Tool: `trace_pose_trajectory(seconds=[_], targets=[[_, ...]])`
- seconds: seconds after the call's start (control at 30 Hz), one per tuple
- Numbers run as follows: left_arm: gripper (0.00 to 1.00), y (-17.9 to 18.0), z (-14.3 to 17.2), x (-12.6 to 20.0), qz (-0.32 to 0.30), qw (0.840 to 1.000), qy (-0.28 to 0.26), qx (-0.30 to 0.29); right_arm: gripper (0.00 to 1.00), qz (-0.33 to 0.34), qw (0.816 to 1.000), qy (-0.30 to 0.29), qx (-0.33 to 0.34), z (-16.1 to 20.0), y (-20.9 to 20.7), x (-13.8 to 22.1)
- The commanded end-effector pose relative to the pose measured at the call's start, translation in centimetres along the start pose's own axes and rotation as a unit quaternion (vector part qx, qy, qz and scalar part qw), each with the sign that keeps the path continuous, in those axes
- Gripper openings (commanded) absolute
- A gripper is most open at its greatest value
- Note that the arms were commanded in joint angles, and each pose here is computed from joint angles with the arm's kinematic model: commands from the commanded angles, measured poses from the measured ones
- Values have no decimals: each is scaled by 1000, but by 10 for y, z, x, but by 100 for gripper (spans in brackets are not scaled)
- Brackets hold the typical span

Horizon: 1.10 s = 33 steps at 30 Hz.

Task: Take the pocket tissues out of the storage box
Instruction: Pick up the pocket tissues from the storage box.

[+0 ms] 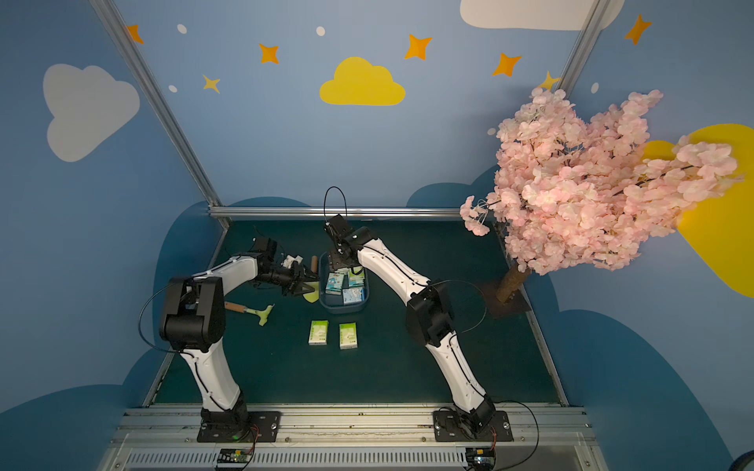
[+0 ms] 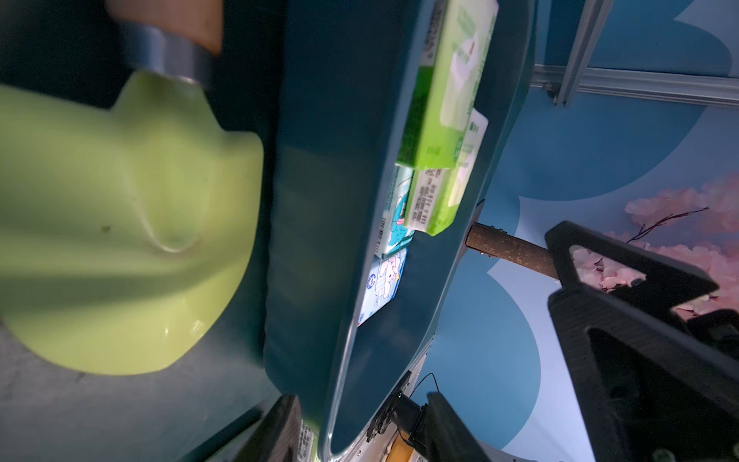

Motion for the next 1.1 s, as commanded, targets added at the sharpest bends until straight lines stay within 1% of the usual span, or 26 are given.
trace_pose_trajectory(seconds=[0.0, 0.33, 0.47, 0.7, 0.87, 1.07], targets=[[50, -3, -2, -4, 14, 1000, 14, 0, 78, -5, 1000, -17, 18, -11, 3, -9], [42, 3, -10, -15, 17, 999, 29, 6, 74, -36, 999, -29, 25, -19, 14, -49], [40, 4, -11, -17, 18, 999, 32, 6, 72, -45, 998, -31, 34, -20, 18, -61], [38, 6, -12, -23, 15, 999, 37, 7, 72, -31, 999, -28, 26, -17, 10, -77], [37, 6, -13, -24, 14, 999, 38, 6, 72, -27, 999, -20, 32, -11, 8, -87], [36, 5, -14, -27, 14, 999, 39, 6, 67, -27, 999, -3, 45, 0, 9, -101]])
Point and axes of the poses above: each gripper's point midway between its finger pads, its own x axis back along the fingers, its own y axis along the line the jaws close on, z = x × y, the point moved 4 cm from there along x, back along the fingers, and after that the axes turned 11 degrees about -x, right-handed, at the moved point
